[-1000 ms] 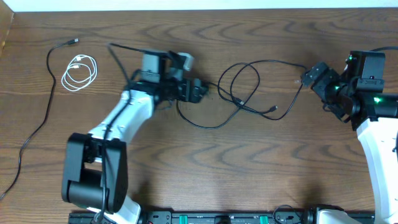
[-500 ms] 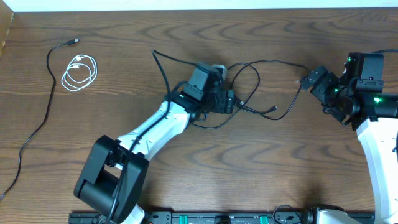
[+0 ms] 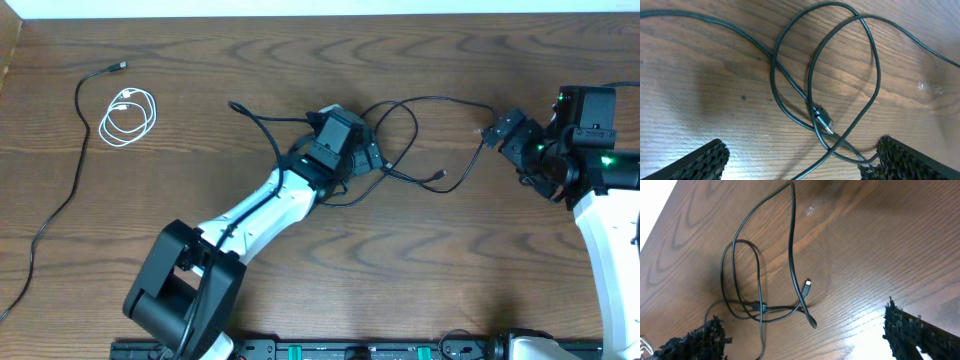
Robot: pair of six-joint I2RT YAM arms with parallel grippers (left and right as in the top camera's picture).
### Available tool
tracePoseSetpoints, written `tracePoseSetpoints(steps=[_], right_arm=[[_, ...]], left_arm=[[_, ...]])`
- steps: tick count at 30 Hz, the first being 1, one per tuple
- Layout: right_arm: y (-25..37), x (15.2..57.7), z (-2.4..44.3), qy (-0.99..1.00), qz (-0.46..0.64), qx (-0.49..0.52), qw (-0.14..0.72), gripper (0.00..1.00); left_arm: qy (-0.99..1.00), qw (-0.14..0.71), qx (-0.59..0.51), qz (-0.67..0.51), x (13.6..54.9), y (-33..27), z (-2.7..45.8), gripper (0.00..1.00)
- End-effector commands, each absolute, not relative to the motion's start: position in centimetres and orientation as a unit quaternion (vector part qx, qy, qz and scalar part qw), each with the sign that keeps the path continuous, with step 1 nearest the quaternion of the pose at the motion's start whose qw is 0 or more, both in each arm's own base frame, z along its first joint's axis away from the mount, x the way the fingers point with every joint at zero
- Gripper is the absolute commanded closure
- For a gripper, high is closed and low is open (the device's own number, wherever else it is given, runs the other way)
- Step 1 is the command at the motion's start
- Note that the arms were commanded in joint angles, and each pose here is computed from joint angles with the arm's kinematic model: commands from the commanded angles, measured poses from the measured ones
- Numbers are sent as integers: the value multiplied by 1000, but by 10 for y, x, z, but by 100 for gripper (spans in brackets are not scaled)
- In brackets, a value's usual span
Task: Untangle cables
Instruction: 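Move the left gripper back to the black cable pile at center, then lower the left gripper onto the black cable loops near the USB plug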
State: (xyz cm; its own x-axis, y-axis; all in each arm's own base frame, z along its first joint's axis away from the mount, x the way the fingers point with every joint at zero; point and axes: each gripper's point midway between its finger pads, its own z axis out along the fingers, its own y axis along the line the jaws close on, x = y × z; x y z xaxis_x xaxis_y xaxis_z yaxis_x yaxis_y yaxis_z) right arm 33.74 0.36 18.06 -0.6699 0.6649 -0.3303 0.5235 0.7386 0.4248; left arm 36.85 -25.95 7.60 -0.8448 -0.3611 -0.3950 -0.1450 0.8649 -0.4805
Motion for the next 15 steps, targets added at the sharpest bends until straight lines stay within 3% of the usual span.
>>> tracePoseSetpoints(steps=[1, 10, 15], right_arm=[[7, 336, 187, 908, 155, 303, 244, 1], [7, 335, 186, 912, 151, 296, 242, 1], [7, 335, 186, 911, 152, 296, 243, 1]], left_arm=[[931, 246, -168, -214, 371, -269, 64, 4], [932, 225, -184, -217, 366, -289, 30, 4], [955, 218, -100, -177, 361, -297, 25, 3]])
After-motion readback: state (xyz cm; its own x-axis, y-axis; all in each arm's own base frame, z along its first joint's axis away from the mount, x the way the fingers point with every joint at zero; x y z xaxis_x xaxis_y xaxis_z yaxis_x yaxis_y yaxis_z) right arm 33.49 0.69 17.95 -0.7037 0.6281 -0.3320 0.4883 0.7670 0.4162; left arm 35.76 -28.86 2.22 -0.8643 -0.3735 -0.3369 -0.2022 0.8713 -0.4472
